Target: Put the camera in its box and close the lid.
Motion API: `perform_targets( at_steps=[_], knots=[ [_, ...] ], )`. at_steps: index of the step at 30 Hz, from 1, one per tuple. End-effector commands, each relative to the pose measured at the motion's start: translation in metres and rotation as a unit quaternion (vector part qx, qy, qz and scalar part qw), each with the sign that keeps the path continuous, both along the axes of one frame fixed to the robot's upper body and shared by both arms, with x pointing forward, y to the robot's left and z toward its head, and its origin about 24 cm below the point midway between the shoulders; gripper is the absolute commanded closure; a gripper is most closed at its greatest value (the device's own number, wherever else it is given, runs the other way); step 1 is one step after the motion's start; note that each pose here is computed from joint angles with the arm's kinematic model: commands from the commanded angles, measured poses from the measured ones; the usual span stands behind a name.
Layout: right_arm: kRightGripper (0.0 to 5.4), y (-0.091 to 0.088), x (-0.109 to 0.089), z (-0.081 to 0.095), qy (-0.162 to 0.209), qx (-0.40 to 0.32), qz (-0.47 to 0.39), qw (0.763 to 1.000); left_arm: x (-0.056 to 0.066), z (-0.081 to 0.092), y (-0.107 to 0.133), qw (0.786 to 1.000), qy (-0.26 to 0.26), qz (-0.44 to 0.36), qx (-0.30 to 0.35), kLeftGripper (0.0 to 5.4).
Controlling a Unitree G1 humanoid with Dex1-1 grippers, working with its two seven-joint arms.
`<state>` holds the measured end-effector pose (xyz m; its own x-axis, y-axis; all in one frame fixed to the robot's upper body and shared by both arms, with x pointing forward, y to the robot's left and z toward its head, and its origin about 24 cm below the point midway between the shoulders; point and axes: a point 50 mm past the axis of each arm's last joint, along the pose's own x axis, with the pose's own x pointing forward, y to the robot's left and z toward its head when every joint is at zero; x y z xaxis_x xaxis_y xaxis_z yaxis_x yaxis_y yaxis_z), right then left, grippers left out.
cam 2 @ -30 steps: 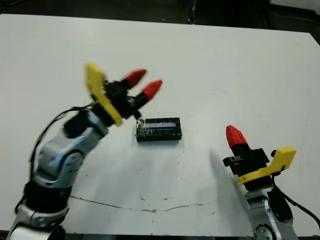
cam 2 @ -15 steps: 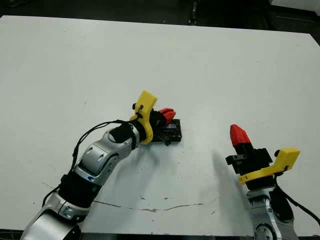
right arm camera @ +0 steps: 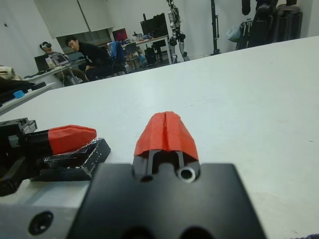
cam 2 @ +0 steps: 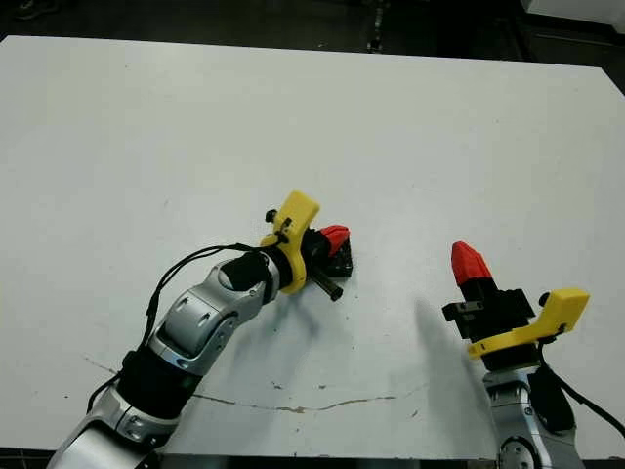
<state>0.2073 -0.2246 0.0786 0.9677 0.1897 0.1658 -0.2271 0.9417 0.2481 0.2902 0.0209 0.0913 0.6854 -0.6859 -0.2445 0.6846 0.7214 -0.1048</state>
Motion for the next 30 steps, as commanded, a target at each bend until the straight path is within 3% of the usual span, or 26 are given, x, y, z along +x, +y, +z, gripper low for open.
perform_targets(
  at_steps=[1,5,8,11,14,19,23,30],
  knots=[
    [5.40,-0.001,-0.001,0.000,-0.001,0.004,-0.001,1.000,-0.013,-0.025,0.032,0.999,0.044,0.021,0.006,5.39],
    [5.40,0.002,0.002,0.004,-0.011,0.002,0.008,1.000,-0.017,0.013,0.059,0.995,-0.077,0.038,-0.052,5.39],
    [5.40,0.007,0.006,0.009,-0.027,0.000,0.017,1.000,-0.026,0.039,0.088,0.973,-0.191,0.095,-0.087,5.39],
    [5.40,0.012,0.010,0.013,-0.032,0.003,0.017,0.999,-0.035,0.050,0.113,0.941,-0.279,0.156,-0.110,5.39],
    [5.40,0.018,0.013,0.015,-0.028,0.005,0.011,1.000,-0.044,0.051,0.135,0.909,-0.336,0.216,-0.122,5.39],
    [5.40,0.025,0.017,0.014,-0.027,-0.006,0.020,0.999,-0.057,0.035,0.156,0.874,-0.370,0.295,-0.108,5.39],
    [5.40,0.029,0.019,0.012,-0.024,-0.014,0.019,0.999,-0.062,0.015,0.158,0.850,-0.362,0.370,-0.100,5.39],
    [5.40,0.030,0.021,0.008,-0.040,-0.022,0.012,0.999,-0.061,0.000,0.153,0.850,-0.343,0.391,-0.085,5.39]
  ],
)
